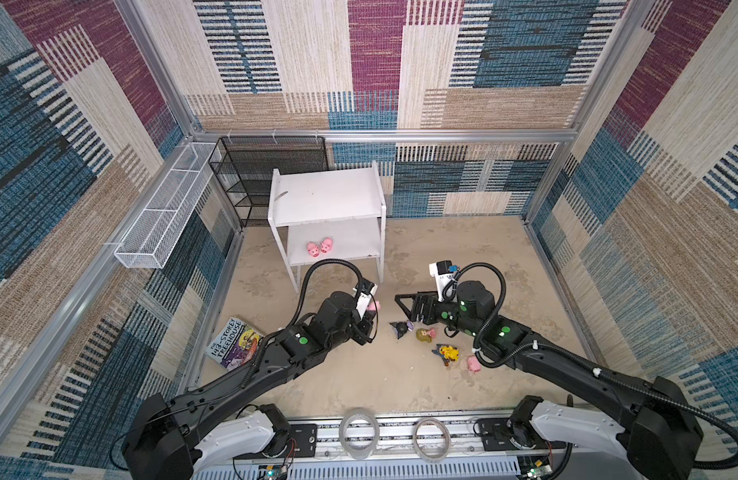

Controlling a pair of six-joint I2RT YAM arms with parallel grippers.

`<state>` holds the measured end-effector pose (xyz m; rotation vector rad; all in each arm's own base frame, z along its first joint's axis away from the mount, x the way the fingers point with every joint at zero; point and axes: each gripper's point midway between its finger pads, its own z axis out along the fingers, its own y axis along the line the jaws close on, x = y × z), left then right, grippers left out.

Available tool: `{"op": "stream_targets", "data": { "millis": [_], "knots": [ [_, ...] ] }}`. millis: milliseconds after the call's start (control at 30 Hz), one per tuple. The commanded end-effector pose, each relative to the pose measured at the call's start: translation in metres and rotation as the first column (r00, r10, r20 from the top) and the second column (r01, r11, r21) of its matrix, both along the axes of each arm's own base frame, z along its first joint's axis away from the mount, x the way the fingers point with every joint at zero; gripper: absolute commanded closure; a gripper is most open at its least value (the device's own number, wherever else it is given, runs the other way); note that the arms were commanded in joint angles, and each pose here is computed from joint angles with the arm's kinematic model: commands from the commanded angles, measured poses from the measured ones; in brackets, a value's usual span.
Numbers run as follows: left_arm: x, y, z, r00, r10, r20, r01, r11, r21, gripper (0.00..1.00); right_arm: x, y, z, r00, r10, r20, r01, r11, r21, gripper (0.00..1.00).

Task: Place and organize the plastic toys onto the shelf
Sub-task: 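Carry the pig toward the right gripper while the right gripper approaches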

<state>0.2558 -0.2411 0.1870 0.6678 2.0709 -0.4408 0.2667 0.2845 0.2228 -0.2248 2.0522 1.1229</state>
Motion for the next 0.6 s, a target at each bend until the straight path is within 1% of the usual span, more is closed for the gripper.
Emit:
{"op": "stream_targets", "data": {
  "millis": [0,100,200,300,367,433,567],
  "knots": [
    [-0.004,-0.009,0.014,0.998,-0.045,0.035,0.048,0.996,-0.076,0.72,-0.015,0.03,0.027,0.984,0.177,-0.008,-0.173,0.972,0.159,0.0],
    [-0.01,-0.011,0.019,0.996,-0.074,0.054,0.08,0.991,-0.105,0.72,-0.015,0.038,0.022,0.978,0.207,-0.033,-0.197,0.963,0.185,0.0],
    [-0.014,-0.014,0.023,0.993,-0.101,0.064,0.108,0.987,-0.119,0.72,-0.011,0.043,0.013,0.975,0.215,-0.057,-0.202,0.963,0.177,0.0],
    [-0.017,-0.016,0.025,0.991,-0.117,0.07,0.126,0.982,-0.14,0.72,-0.011,0.048,0.008,0.97,0.233,-0.07,-0.217,0.958,0.186,0.05],
    [-0.017,-0.016,0.026,0.99,-0.118,0.072,0.127,0.982,-0.141,0.72,-0.011,0.051,0.006,0.965,0.249,-0.077,-0.23,0.953,0.197,0.11],
    [-0.018,-0.016,0.026,0.99,-0.125,0.073,0.134,0.981,-0.143,0.72,-0.011,0.055,0.003,0.961,0.263,-0.086,-0.243,0.949,0.2,0.18],
    [-0.018,-0.017,0.028,0.988,-0.128,0.081,0.139,0.98,-0.145,0.72,-0.01,0.062,-0.002,0.953,0.284,-0.105,-0.258,0.944,0.206,0.4]
  ]
}}
